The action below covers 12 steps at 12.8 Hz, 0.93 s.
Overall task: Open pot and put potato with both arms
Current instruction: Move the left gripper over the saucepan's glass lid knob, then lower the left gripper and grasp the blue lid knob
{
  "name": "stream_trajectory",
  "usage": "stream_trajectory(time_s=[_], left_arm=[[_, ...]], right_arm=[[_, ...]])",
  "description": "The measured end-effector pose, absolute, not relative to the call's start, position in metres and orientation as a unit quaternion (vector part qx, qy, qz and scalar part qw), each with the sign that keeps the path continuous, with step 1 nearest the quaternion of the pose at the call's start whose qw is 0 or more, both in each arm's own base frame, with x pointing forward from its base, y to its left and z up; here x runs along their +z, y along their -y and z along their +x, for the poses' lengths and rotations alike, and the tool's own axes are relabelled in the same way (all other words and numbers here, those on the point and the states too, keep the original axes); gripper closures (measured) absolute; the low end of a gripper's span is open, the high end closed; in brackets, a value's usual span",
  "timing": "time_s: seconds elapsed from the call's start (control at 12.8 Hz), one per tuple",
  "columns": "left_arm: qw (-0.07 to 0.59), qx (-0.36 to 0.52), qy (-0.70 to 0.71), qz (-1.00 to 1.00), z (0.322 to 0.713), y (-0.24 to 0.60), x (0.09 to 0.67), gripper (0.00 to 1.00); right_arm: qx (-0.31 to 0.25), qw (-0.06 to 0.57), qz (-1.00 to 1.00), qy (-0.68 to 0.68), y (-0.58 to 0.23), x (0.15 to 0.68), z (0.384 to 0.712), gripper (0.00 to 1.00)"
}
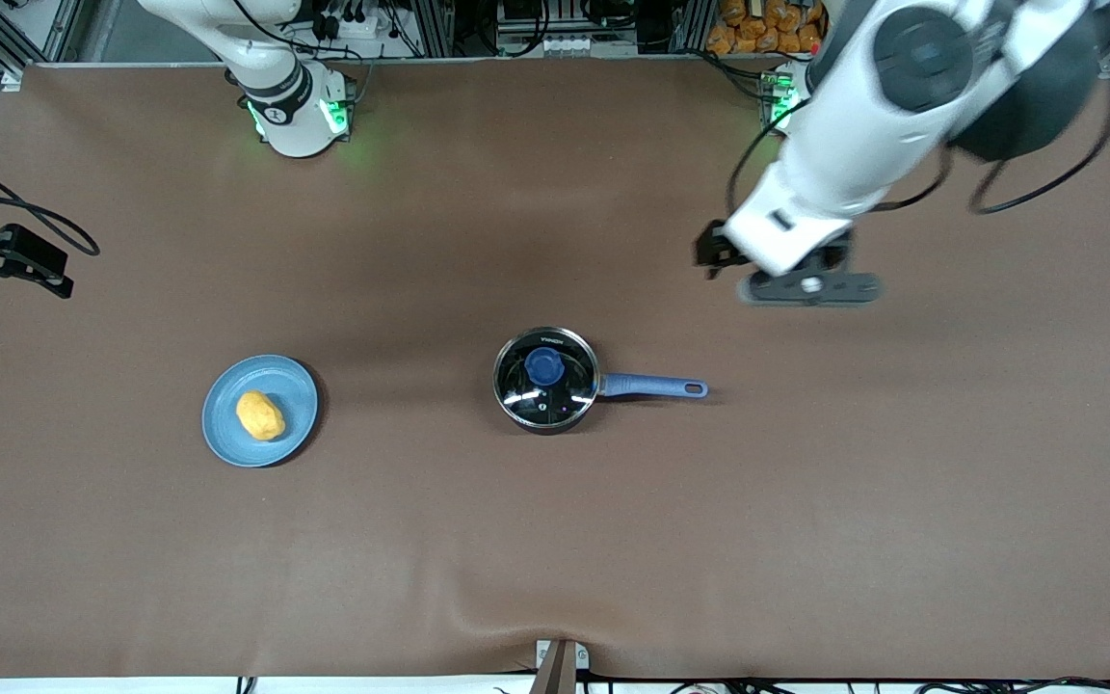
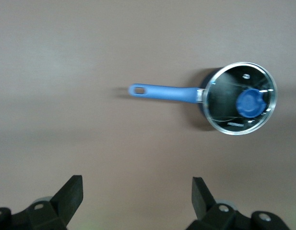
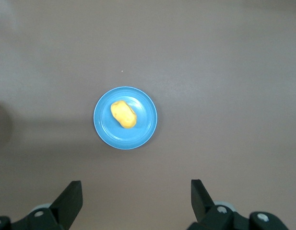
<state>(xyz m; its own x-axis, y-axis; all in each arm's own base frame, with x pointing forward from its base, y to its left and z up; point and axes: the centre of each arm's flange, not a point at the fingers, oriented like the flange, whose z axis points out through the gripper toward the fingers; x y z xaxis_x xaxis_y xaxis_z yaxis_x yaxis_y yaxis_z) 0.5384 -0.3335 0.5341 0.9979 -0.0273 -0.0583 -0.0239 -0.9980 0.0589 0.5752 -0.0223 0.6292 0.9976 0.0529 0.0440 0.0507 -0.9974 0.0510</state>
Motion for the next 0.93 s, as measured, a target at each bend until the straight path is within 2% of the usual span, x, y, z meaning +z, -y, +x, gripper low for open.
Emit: stream_trajectory(time_s=[0.39, 0.62, 0.93], left_arm=[[0.055, -0.032, -0.053, 0.997, 0.544, 0.453, 0.443, 0.0], [0.045, 0.002, -0.082, 0.996, 0.547, 0.493, 0.383, 0.0], [0.024, 0.041, -0.078, 0.996, 0.535, 0.522, 0.353, 0.0]], right_arm=[[0.022, 0.025, 0.999, -0.026, 0.023, 0.629, 0.575, 0.0], [0.022, 0.026, 0.999, -0.026, 0.023, 0.629, 0.575, 0.0], [0.022, 0.026, 0.999, -0.026, 0.023, 0.629, 0.575, 0.0]])
